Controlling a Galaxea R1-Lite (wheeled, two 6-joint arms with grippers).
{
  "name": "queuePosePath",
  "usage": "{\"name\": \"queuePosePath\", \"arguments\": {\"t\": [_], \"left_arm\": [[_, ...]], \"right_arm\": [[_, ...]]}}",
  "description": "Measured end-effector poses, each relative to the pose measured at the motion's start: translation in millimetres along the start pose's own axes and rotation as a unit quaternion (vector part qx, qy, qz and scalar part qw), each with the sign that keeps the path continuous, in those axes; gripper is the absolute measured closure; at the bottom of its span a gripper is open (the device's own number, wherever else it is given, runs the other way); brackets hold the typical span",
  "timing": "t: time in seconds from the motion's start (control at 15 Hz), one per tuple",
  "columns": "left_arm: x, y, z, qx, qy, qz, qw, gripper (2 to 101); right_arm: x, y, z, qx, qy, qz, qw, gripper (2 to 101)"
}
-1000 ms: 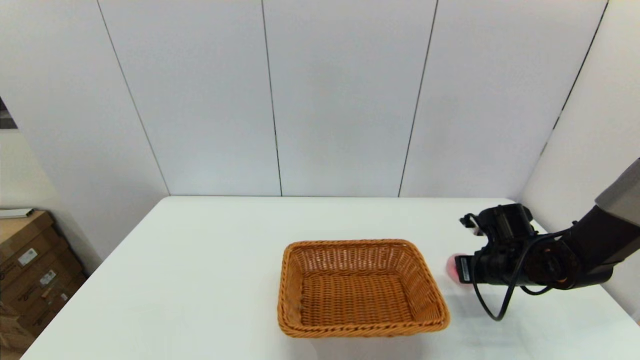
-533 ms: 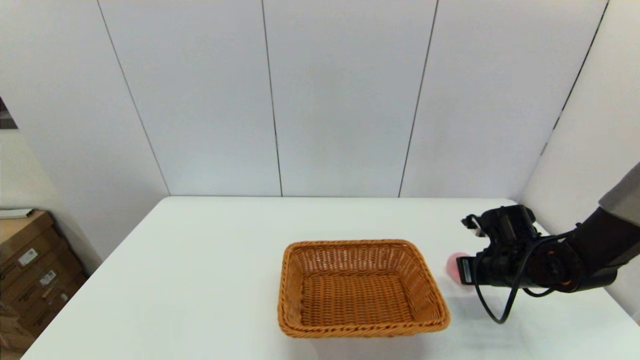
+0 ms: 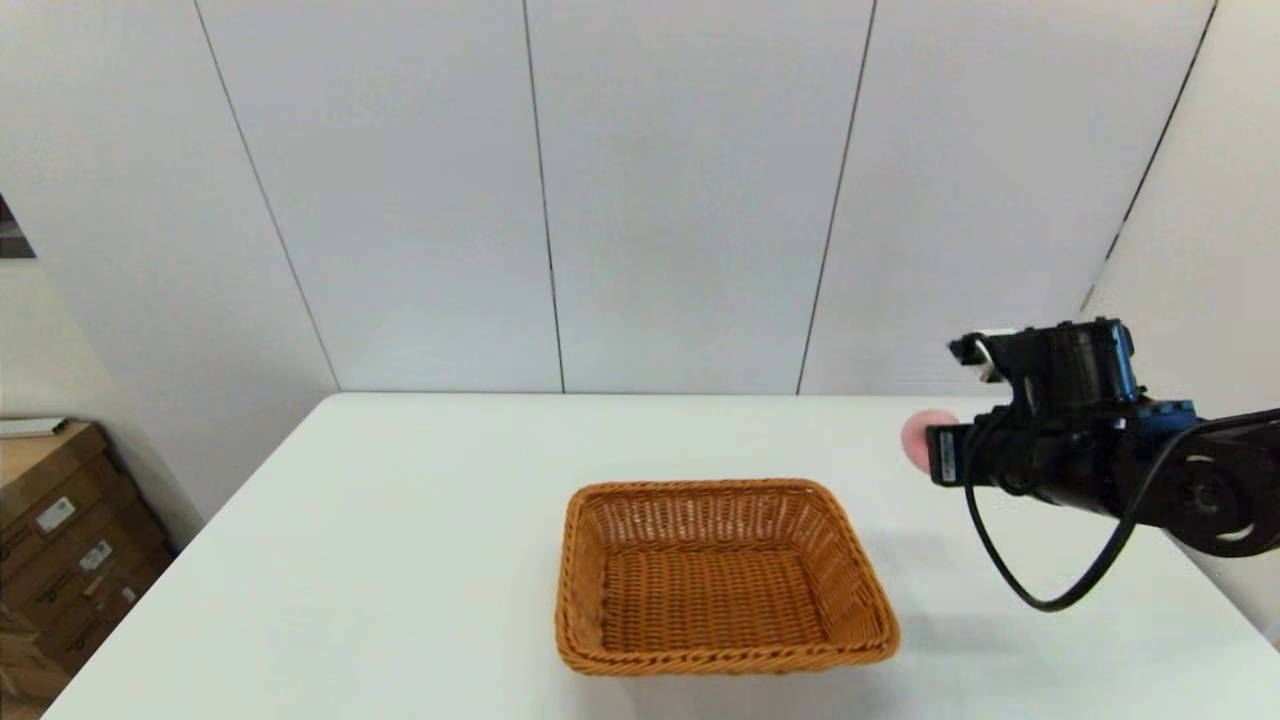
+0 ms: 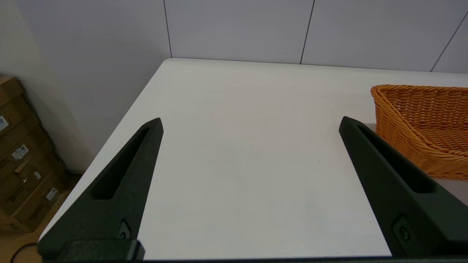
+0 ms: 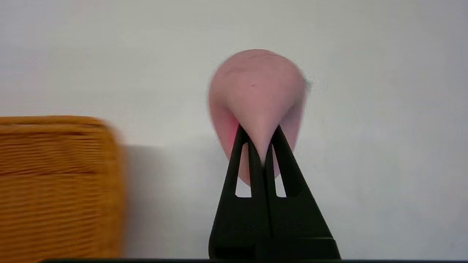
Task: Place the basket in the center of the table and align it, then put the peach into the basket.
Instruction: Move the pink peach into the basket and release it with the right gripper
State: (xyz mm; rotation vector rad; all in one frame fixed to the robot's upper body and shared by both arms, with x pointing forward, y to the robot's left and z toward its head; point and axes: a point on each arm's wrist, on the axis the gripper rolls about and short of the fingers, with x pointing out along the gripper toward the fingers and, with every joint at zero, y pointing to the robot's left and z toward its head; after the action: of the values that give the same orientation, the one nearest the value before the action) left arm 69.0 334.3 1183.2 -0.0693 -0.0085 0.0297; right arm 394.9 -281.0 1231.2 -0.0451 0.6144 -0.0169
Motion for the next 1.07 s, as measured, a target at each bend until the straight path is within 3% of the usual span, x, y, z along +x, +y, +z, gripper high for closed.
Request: {"name": "queuePosePath", "arguments": {"t": [0.2, 0.53, 0.73, 1.07], "left_arm": [[0, 0, 0, -0.002, 0.000, 0.000, 1.000, 5.4], [0, 0, 0, -0.003, -0.001, 0.000, 1.000, 5.4], [0, 0, 0, -0.004, 0.000, 0.000, 1.000, 5.4], [0, 0, 0, -0.003, -0.001, 0.000, 1.000, 5.4]], "right_arm": [[-36, 34.5, 13, -0.030, -0.031, 0.057, 0.9975, 99.3], [-75, 98.7, -5, -0.101, -0.037, 0.165, 0.9803, 99.3], [-70, 123.3, -34, -0.140, 0.006, 0.192, 0.9715, 99.3], [-51, 144.4, -55, -0.164, 0.045, 0.198, 0.9653, 99.3]]}}
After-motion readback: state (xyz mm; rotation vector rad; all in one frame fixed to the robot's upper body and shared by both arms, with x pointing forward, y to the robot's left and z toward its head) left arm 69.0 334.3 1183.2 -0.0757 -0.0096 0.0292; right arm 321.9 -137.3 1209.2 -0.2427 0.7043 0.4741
